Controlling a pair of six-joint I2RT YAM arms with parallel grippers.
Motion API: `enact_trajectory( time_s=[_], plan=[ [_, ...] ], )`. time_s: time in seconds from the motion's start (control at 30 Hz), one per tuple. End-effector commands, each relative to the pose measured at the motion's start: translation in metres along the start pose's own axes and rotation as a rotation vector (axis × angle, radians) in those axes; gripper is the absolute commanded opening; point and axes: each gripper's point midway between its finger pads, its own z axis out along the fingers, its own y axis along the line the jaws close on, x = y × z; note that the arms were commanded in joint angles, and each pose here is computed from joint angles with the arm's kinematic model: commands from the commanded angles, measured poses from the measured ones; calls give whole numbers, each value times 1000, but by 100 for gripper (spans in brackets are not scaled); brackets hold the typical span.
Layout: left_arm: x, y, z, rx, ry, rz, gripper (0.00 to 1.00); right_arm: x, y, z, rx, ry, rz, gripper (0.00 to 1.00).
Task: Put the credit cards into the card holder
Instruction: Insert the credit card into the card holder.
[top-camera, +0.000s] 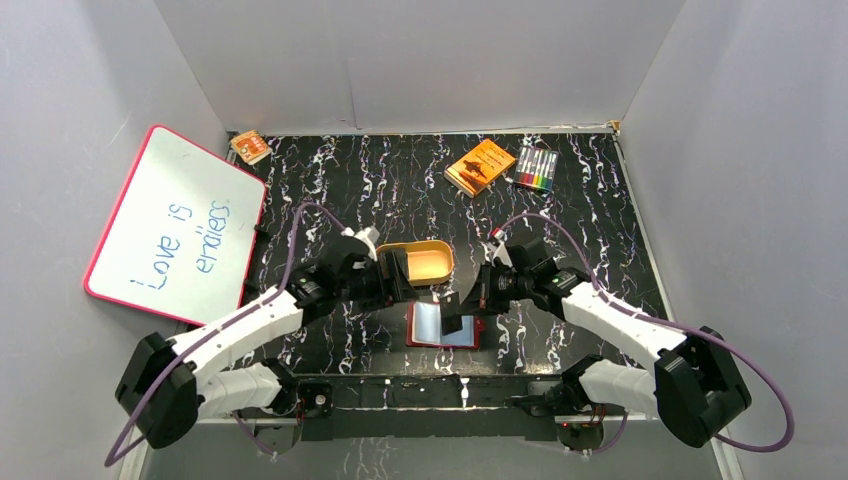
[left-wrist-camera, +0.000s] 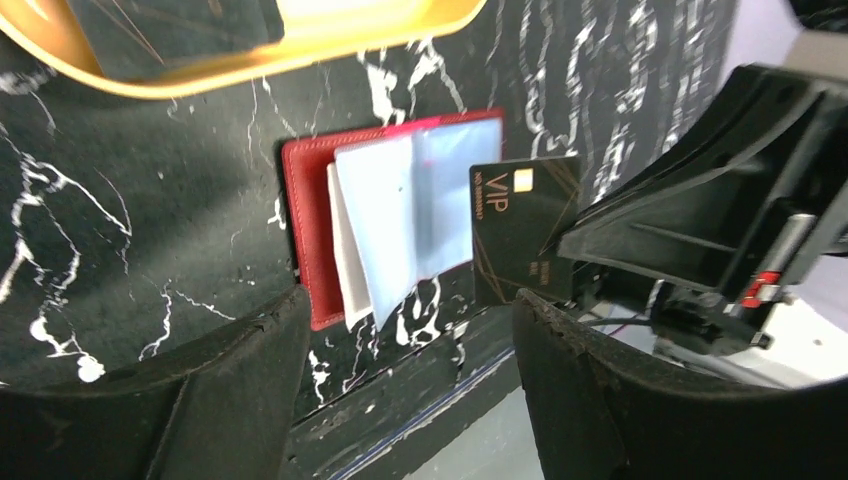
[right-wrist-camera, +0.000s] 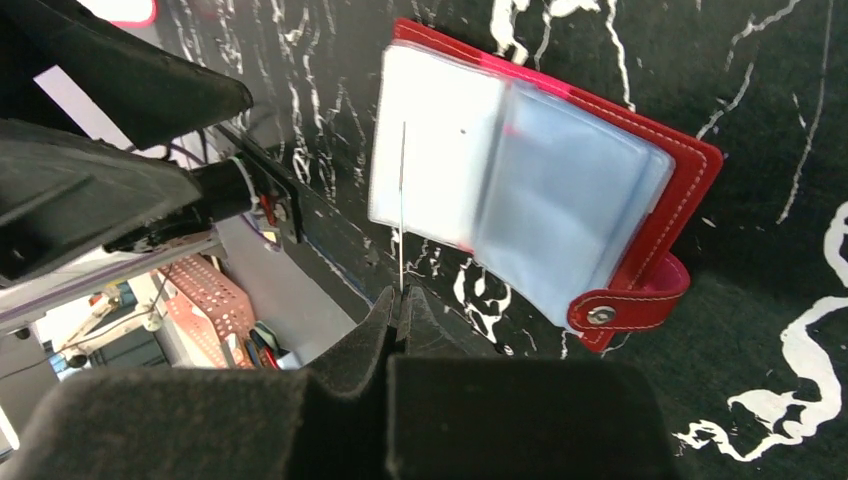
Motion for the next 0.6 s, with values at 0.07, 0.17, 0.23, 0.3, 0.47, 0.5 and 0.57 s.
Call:
enact_trajectory(
  time_s=[0.07,0.17,0.23,0.3,0.47,0.5,0.57],
  plan=[
    [23,10,23,-80,32,7,67,-1,-7,9,-3,-41,3,0],
    [29,16,35,-101,58,9,65,3,-12,13,1,-25,8,0],
    [33,21,41,-119,75,13,63,7,-15,15,-6,-11,8,0],
    [35,25,46,-138,87,15,62,9,-17,18,-8,1,10,0],
    [45,37,54,-170,125,18,58,11,-21,22,-9,15,16,0],
    [47,39,55,-176,132,17,57,12,-21,22,-10,17,16,0],
    [51,44,57,-184,146,19,55,12,-22,24,-9,19,17,0]
  ],
)
